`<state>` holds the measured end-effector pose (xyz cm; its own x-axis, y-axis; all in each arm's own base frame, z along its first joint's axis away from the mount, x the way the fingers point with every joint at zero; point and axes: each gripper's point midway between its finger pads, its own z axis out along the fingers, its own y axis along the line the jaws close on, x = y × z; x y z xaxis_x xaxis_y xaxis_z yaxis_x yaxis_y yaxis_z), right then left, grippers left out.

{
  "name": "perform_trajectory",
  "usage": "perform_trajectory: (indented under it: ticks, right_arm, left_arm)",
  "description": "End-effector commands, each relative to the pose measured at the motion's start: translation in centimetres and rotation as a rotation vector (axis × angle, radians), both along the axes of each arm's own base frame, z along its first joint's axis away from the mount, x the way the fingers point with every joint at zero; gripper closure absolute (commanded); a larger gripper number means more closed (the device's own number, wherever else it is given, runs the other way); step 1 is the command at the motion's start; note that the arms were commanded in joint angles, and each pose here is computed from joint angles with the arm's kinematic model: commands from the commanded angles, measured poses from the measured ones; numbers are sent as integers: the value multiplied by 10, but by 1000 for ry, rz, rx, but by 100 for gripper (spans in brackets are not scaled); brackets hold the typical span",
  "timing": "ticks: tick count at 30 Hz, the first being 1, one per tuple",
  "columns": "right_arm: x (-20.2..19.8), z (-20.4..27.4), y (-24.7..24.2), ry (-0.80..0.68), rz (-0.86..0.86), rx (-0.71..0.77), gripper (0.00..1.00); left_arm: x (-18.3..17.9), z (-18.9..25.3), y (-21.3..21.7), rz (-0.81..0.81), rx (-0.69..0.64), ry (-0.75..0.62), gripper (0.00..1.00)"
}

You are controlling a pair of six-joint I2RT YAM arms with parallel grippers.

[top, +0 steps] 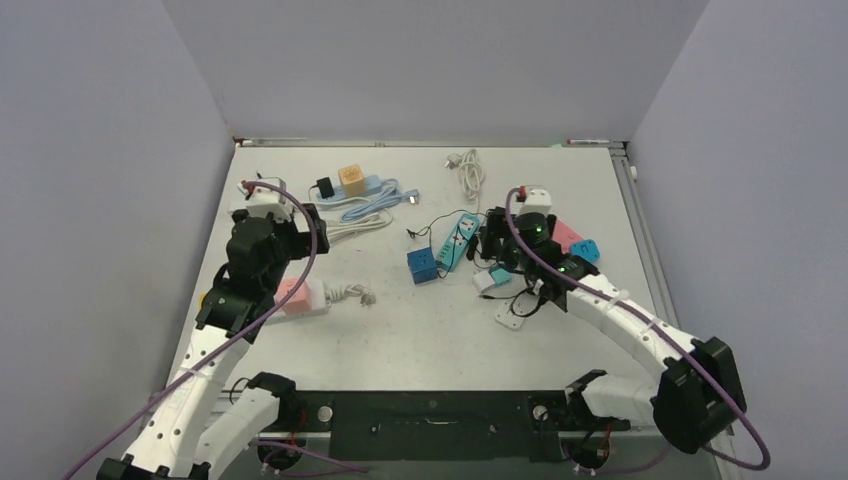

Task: Pull the plug off the socket
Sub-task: Reset both arms

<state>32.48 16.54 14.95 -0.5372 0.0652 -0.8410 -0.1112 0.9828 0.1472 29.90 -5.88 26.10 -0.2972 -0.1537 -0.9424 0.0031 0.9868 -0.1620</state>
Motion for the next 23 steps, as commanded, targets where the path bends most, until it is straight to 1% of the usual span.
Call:
perform_trajectory:
  ticks: [1, 2, 6, 11, 15, 23]
  right_arm:
    - [-6, 31, -61, -55, -105, 8, 10]
    - [-7, 34, -70, -74, -117, -6, 10]
    - [-20, 76, -101, -251, -188, -39, 10]
    - [-32, 97, -120, -365, -265, -18, 10]
    - [-38, 105, -129, -401, -300, -11, 10]
    - [-38, 109, -130, -389, -310, -18, 10]
  left_arm:
    - [1, 33, 14, 87, -10, -124, 4]
    - [-1, 36, 14, 86, -9, -140, 4]
    - [-13, 48, 9, 43, -2, -215, 4]
    - [-25, 59, 9, 24, -7, -295, 4]
    - [-27, 62, 12, 33, -9, -308, 4]
    - [-26, 62, 15, 53, -9, -293, 4]
